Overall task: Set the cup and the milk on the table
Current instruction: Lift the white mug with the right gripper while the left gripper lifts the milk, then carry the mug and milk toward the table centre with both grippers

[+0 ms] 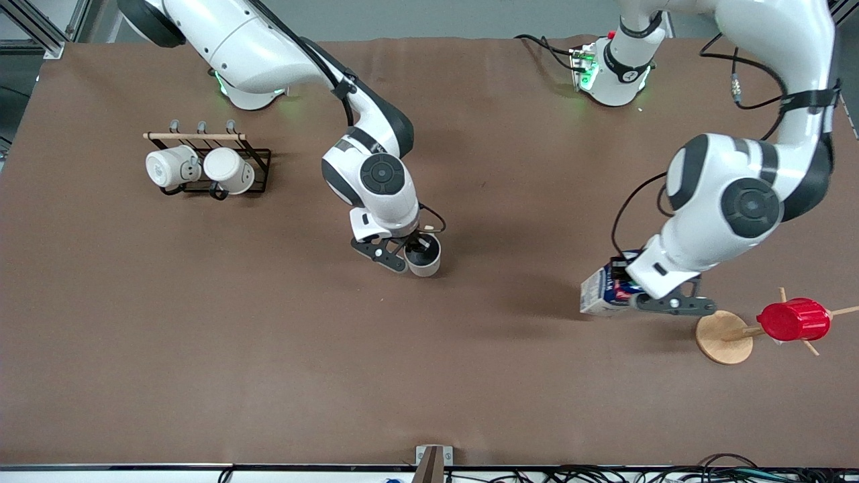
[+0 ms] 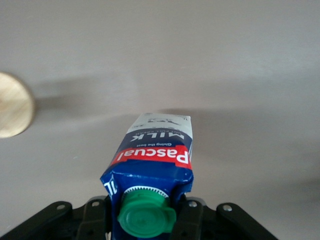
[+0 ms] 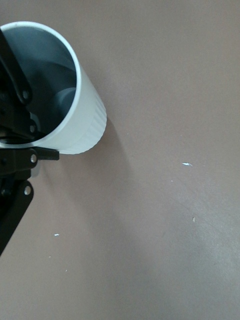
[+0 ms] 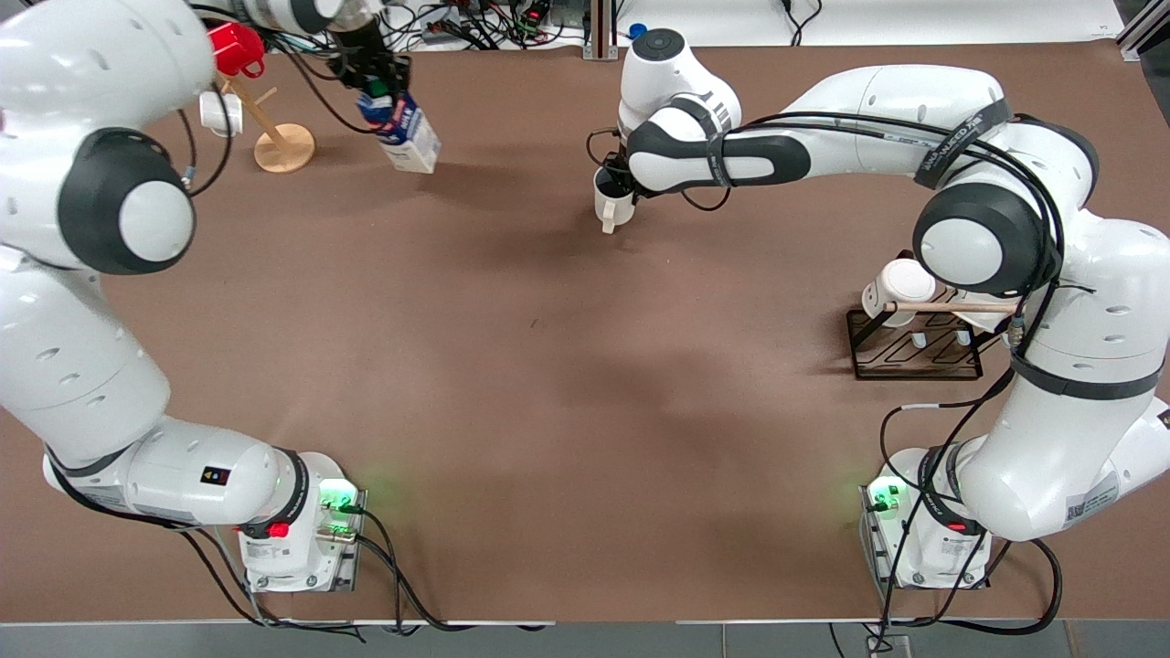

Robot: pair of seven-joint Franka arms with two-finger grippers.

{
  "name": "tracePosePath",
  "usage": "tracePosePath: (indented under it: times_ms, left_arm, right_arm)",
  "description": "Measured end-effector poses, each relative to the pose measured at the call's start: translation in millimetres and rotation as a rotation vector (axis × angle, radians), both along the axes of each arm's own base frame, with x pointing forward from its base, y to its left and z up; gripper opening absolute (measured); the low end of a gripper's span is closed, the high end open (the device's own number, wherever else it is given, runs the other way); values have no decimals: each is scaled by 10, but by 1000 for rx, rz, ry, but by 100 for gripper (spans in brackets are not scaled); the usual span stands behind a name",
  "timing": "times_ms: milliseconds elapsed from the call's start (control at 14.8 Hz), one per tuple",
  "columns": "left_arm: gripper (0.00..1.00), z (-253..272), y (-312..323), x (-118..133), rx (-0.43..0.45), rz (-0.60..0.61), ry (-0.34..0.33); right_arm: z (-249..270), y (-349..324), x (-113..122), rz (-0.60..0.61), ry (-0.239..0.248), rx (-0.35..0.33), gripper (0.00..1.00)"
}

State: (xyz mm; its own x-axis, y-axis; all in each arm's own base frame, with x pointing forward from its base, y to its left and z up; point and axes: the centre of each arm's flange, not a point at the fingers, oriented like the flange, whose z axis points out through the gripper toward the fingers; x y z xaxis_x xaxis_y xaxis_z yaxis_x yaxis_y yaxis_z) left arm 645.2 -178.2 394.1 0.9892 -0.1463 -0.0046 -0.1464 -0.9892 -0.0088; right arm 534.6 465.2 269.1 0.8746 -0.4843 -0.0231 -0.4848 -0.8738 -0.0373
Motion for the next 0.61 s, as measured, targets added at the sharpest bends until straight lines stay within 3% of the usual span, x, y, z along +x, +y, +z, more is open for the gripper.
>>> tracePosePath:
  times_ms: [405, 607]
  left_arm:
    - [38, -205, -1139, -184, -2, 23, 7]
    - [38, -196, -1559, -361, 0, 65, 9]
  right_arm:
    - [-218, 6, 0, -1, -7, -6, 8]
    - [-290, 4, -4, 1, -6, -12, 32]
